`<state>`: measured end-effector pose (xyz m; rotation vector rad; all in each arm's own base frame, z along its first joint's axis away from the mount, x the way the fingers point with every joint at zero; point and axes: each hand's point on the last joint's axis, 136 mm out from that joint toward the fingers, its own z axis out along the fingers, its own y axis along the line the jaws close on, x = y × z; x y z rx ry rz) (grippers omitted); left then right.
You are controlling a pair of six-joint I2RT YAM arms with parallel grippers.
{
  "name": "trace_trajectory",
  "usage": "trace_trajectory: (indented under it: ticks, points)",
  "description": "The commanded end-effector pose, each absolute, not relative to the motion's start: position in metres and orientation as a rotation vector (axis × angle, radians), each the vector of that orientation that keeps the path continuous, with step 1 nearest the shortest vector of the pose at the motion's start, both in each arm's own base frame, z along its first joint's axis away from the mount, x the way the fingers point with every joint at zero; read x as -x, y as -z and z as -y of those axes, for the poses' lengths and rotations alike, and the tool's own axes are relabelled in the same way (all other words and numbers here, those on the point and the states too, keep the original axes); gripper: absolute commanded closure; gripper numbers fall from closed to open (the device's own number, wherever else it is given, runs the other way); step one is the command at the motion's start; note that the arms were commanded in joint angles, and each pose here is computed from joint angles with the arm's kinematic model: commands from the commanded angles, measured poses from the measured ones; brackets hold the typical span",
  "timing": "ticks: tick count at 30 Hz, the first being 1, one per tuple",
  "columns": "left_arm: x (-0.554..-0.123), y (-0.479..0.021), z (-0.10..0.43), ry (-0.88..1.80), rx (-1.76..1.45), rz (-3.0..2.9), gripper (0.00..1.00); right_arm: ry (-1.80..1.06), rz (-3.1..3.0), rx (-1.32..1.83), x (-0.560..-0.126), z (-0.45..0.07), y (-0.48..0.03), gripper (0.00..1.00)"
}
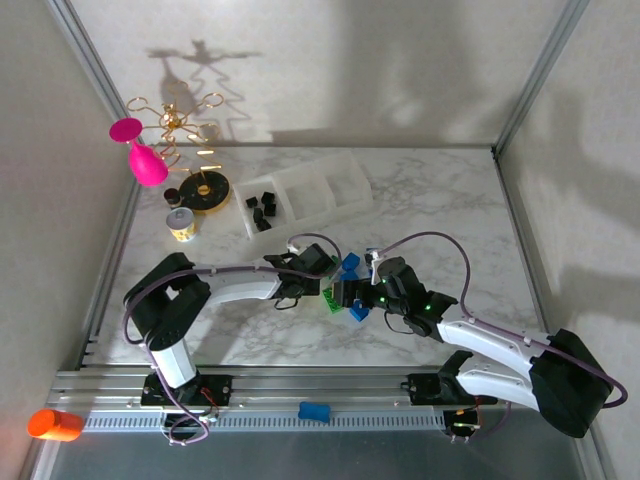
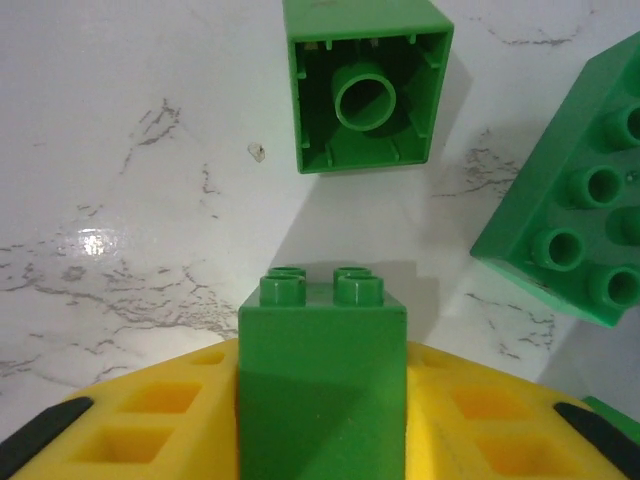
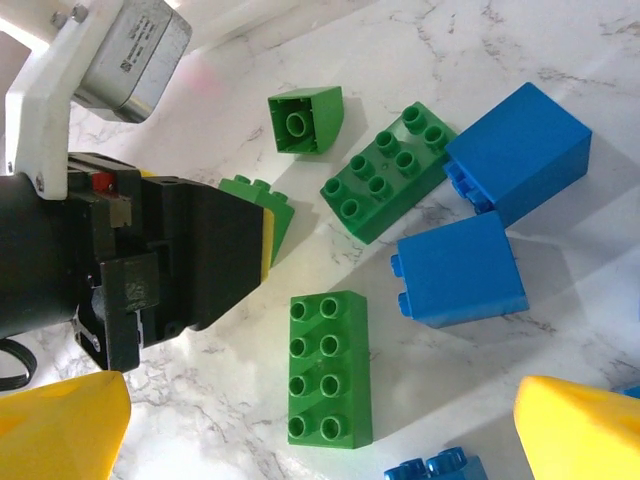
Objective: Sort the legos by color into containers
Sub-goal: Pick up the lego from the center of the table.
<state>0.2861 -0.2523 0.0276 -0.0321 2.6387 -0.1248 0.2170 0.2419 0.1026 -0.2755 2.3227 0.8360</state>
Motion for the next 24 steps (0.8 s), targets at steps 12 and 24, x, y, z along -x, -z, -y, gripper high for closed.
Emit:
trace_trajectory:
  ticks: [12, 24]
  points:
    - [-0.296, -0.074, 0.248, 0.164, 0.064, -2.547, 0.67, -0.862, -2.229, 0.281, -0.228, -0.251, -0.133, 0.01]
    - [-0.359, -0.158, 0.238, 0.218, 0.134, -2.379, 0.67, -0.795, -2.127, 0.208, -0.256, -0.251, -0.188, 0.01]
